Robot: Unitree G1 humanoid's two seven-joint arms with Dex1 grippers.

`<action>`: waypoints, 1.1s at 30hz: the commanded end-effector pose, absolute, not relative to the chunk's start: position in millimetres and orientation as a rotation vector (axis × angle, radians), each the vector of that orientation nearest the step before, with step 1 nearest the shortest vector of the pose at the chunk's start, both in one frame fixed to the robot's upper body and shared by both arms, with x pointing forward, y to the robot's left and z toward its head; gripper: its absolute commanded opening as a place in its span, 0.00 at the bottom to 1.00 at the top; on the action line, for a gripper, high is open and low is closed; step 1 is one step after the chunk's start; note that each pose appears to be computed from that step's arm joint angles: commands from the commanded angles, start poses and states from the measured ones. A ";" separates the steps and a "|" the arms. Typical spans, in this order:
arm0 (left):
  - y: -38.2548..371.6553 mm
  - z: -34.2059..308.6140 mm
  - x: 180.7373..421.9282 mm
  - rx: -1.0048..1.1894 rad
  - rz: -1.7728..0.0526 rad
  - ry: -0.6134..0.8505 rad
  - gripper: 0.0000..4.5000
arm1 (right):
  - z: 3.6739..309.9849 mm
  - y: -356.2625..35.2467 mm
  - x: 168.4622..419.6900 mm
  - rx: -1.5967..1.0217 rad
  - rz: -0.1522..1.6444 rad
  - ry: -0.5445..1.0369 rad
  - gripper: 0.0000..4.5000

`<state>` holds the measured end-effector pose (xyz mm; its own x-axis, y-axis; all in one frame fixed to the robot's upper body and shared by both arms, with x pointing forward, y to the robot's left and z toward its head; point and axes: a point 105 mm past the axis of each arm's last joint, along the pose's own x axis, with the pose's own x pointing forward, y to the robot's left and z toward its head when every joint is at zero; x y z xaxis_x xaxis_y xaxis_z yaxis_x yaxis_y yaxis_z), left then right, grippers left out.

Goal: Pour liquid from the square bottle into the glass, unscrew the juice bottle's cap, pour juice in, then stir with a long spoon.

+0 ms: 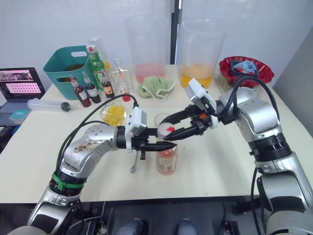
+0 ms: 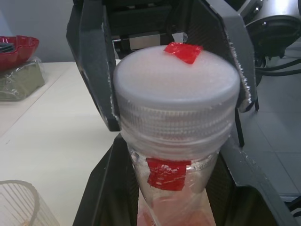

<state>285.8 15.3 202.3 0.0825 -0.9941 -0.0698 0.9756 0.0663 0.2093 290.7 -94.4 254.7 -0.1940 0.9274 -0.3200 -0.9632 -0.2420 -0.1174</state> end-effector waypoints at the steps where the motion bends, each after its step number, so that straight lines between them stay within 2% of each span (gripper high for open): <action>1: 15.7 185.8 289.6 0.240 -1.487 -0.019 0.30 | 272.5 -95.3 271.6 -0.311 1.898 0.121 0.68; 5: 14.6 184.7 289.0 0.242 -1.497 -0.016 0.30 | 277.3 -101.5 269.2 -0.299 1.878 0.089 0.99; 6: 14.0 184.8 289.3 0.241 -1.498 -0.016 0.30 | 278.6 -102.8 269.7 -0.311 1.845 0.056 0.99; 9: 11.0 186.2 291.5 0.238 -1.499 -0.023 0.30 | 280.7 -102.1 270.0 -0.357 1.638 -0.095 0.99; 11: 8.4 186.8 291.2 0.236 -1.505 -0.028 0.30 | 279.6 -100.9 265.5 -0.352 1.547 -0.130 0.99; 15: 3.5 186.8 290.5 0.233 -1.507 -0.048 0.30 | 275.4 -94.1 247.5 -0.295 1.453 -0.129 0.99; 17: 2.4 186.6 289.0 0.231 -1.508 -0.056 0.30 | 273.9 -93.2 247.1 -0.320 1.329 -0.128 0.99; 22: 1.3 184.5 286.1 0.229 -1.525 -0.056 0.30 | 273.2 -94.6 247.5 -0.301 1.163 -0.112 0.99; 30: 0.0 179.8 289.4 0.236 -1.533 -0.056 0.30 | 258.4 -95.1 245.5 -0.258 1.077 -0.022 0.99; 33: 0.6 178.0 291.0 0.239 -1.532 -0.056 0.30 | 255.9 -96.5 246.2 -0.245 1.063 0.004 0.82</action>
<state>286.4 0.6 197.2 0.0230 -0.9986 -0.0481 0.9739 0.0115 0.2267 249.9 -94.7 248.7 0.4771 0.8676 -0.1404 -0.8747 0.4532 -0.1717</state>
